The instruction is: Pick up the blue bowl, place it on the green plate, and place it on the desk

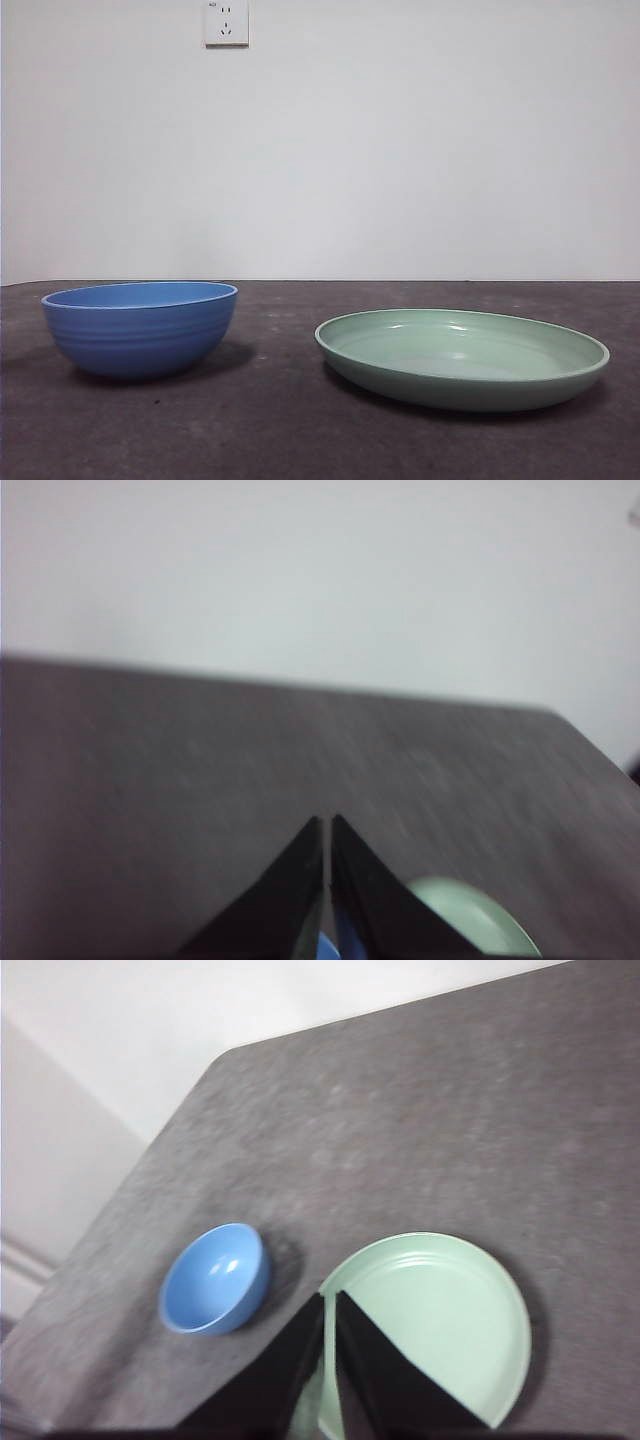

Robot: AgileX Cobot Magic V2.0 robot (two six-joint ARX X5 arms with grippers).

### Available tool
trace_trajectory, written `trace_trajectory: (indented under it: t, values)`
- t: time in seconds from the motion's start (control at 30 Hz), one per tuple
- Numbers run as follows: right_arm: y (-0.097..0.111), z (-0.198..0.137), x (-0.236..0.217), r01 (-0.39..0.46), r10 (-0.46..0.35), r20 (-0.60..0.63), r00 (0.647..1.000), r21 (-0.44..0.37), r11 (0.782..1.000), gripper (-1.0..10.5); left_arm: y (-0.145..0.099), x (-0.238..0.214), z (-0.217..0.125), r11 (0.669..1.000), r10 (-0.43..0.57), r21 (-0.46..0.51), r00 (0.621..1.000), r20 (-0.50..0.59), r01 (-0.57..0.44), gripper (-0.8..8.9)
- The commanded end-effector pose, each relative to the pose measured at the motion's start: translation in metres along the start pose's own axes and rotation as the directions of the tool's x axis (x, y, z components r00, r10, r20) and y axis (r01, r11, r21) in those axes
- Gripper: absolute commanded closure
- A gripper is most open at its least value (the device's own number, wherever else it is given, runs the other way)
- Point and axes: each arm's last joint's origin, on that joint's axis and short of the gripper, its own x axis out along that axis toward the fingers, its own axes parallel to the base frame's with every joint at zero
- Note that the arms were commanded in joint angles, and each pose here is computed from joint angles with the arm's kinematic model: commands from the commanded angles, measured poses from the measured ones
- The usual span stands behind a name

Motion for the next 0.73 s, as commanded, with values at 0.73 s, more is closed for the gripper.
trace_trajectory:
  t: [0.73]
  values:
    - [0.001, 0.016, 0.02, 0.001, -0.008, -0.197, 0.98, -0.039, 0.999, 8.3, 0.01, 0.061, -0.01, 0.979, -0.204, -0.064, 0.9, -0.386, 0.194, 7.84]
